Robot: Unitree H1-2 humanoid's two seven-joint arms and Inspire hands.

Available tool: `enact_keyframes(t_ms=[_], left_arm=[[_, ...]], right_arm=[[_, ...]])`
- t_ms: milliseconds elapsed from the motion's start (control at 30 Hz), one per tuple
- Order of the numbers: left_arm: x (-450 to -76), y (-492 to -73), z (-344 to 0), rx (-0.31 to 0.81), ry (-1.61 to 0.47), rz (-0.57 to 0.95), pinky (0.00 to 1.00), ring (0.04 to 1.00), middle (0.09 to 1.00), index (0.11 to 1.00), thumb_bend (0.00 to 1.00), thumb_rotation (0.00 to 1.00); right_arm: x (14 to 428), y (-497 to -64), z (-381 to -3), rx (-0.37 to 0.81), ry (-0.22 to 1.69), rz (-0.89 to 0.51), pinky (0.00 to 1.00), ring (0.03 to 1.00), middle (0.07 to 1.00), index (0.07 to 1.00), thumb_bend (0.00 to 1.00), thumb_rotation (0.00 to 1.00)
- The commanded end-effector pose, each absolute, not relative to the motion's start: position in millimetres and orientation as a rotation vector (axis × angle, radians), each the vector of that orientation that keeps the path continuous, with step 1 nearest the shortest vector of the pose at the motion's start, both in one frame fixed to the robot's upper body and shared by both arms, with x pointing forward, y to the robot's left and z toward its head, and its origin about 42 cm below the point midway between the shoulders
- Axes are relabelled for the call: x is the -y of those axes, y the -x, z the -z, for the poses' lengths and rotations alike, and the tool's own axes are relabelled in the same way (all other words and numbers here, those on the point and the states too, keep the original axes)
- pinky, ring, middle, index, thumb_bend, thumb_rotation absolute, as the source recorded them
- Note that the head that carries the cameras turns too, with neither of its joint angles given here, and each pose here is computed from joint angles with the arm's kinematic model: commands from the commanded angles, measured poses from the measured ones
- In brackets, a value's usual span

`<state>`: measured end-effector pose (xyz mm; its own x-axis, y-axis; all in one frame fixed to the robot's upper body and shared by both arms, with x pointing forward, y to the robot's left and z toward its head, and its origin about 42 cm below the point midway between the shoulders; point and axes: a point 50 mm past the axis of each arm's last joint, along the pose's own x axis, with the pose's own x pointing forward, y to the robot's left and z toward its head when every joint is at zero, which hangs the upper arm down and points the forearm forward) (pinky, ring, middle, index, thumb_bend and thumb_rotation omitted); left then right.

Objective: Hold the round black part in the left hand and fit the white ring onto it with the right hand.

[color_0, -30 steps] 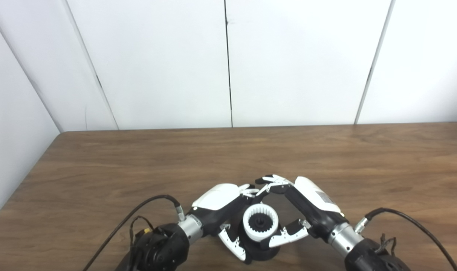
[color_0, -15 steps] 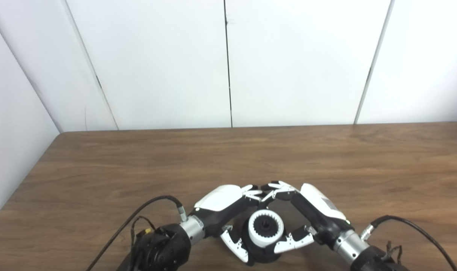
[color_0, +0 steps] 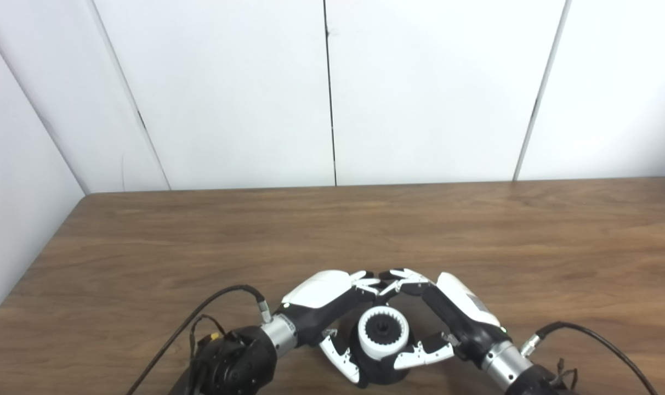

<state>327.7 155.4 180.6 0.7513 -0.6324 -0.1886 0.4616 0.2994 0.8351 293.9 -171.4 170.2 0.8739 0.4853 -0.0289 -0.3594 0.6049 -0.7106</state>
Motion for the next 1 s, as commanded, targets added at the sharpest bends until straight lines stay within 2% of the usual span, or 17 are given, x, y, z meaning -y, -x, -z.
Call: enact_keyframes(t_ms=[0,167,300,533,667,733,967], left_arm=[[-160,-334,-199,0.243,-1.056,0.687,0.83,0.996,0.936,0.658,0.91,0.13],[-159,-335,-199,0.243,-1.057,0.686,0.83,0.997,0.936,0.657,0.91,0.12],[-158,-335,-199,0.239,-1.058,0.687,0.83,0.998,0.937,0.667,0.92,0.13],[-158,-336,-200,0.221,-1.061,0.691,0.84,1.000,0.944,0.730,0.96,0.15],[-161,-337,-201,0.211,-1.076,0.696,0.85,1.000,0.956,0.805,1.00,0.20],[-164,-337,-202,0.190,-1.078,0.699,0.86,1.000,0.965,0.831,1.00,0.20],[-177,-337,-207,0.150,-1.099,0.692,0.86,1.000,0.974,0.868,1.00,0.22]], right_arm=[[174,-297,-176,0.190,0.796,-0.481,0.87,0.930,0.895,0.757,0.97,0.35],[176,-297,-178,0.194,0.778,-0.471,0.87,0.938,0.913,0.841,1.00,0.40],[178,-298,-178,0.192,0.758,-0.466,0.88,0.948,0.925,0.872,1.00,0.42],[182,-302,-180,0.189,0.711,-0.449,0.89,0.962,0.938,0.896,1.00,0.42],[185,-305,-183,0.188,0.696,-0.428,0.89,0.965,0.943,0.899,1.00,0.42],[187,-306,-185,0.188,0.688,-0.416,0.90,0.963,0.942,0.895,1.00,0.42],[196,-312,-188,0.209,0.684,-0.383,0.89,0.943,0.929,0.884,1.00,0.44]])
